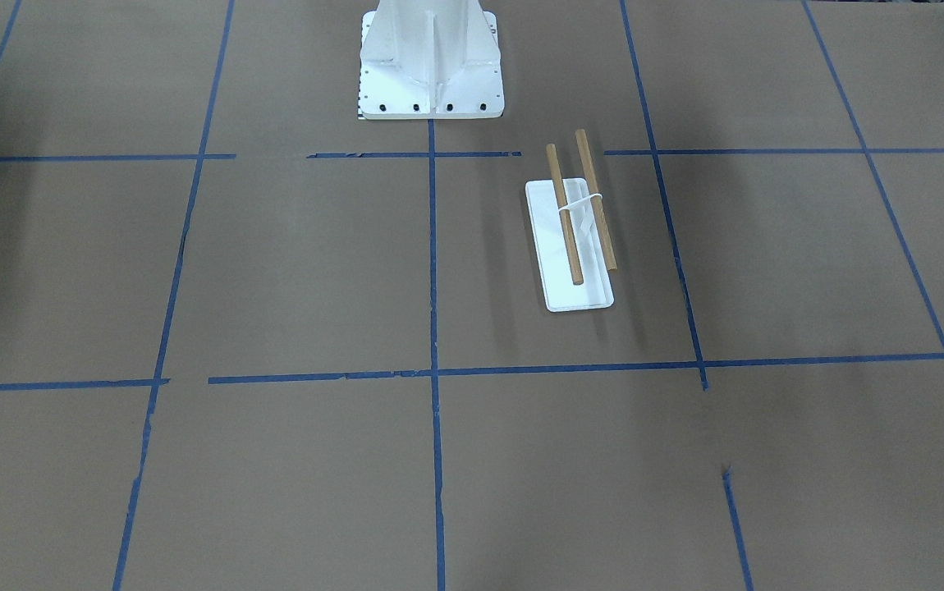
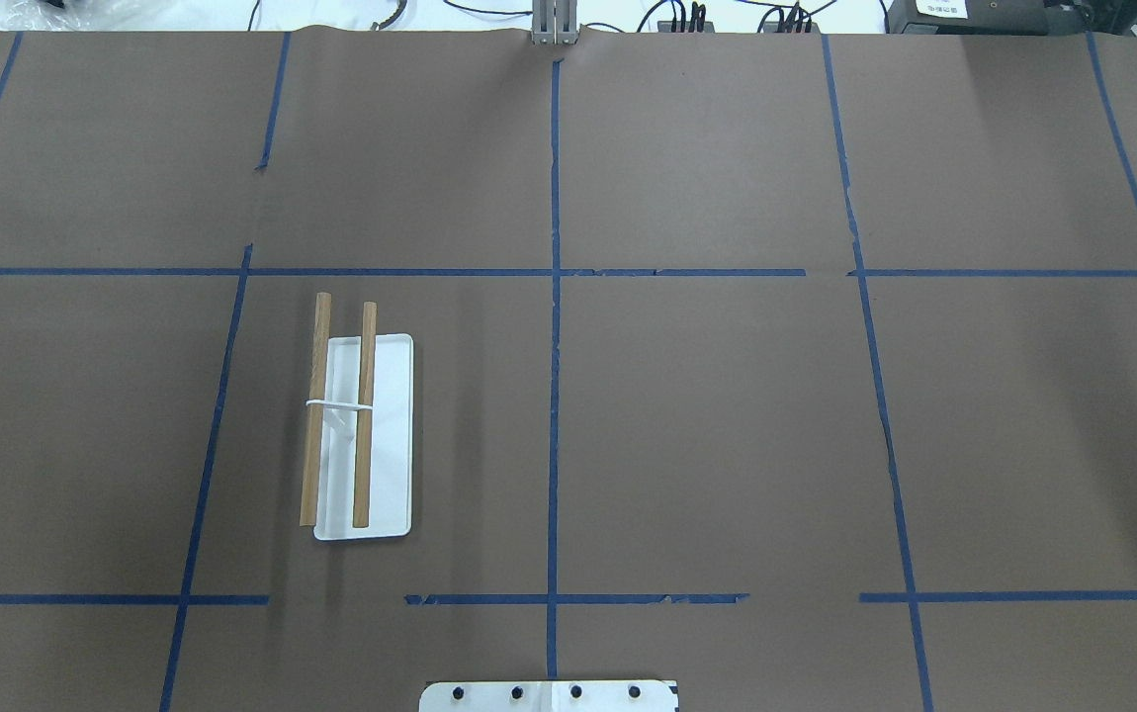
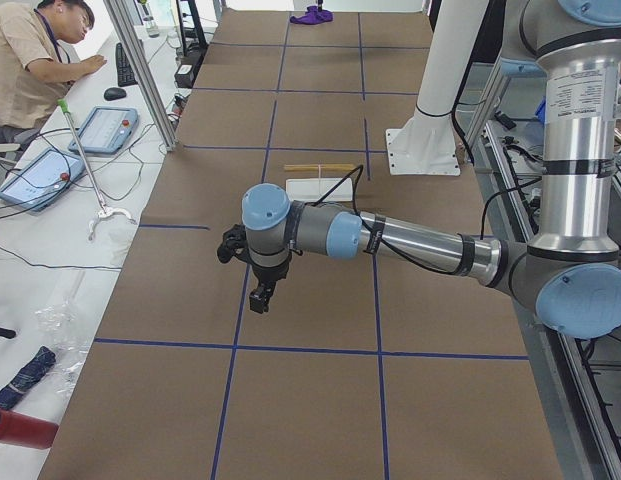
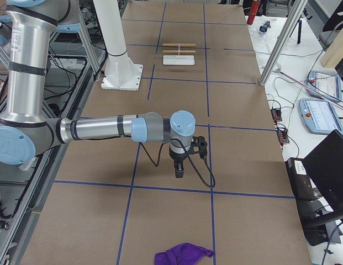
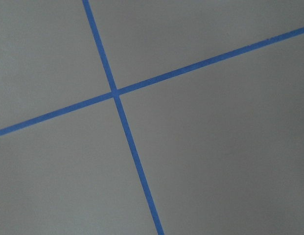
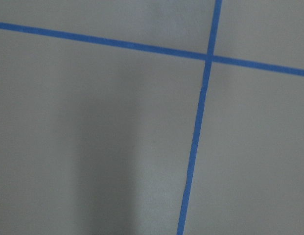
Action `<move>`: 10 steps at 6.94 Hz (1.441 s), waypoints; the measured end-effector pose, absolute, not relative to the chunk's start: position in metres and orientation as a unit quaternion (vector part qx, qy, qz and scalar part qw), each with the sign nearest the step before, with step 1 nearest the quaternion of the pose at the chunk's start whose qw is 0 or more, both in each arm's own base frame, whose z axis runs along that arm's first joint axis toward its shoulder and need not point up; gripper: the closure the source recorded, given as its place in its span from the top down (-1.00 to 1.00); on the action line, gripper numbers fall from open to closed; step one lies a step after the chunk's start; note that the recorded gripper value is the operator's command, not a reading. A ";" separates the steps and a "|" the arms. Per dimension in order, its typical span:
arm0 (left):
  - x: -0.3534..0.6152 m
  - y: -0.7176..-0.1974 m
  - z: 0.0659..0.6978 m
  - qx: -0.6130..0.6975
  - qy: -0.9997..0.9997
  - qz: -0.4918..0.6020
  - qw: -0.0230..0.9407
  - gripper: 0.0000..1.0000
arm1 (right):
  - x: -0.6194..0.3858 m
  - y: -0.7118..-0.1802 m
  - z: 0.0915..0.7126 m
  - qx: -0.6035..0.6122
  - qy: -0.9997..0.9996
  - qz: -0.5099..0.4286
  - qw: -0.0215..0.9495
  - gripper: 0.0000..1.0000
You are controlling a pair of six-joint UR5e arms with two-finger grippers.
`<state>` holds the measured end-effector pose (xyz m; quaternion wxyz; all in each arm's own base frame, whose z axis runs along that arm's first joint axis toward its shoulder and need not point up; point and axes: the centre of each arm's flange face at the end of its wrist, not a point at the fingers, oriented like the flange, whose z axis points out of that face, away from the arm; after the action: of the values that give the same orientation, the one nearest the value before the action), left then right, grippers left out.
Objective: Hang towel on rack
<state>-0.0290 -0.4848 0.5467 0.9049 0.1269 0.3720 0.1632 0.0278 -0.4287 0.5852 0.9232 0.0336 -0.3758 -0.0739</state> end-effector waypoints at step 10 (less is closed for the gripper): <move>-0.028 -0.513 0.497 0.319 0.360 0.188 0.856 1.00 | 0.110 -0.381 0.866 0.139 -0.285 -0.214 0.924 0.81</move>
<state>-0.0285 -0.5128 0.4975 0.8560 0.3194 0.3602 0.1883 0.1097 -0.3811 0.8656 0.9240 0.1390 -0.2853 -0.2135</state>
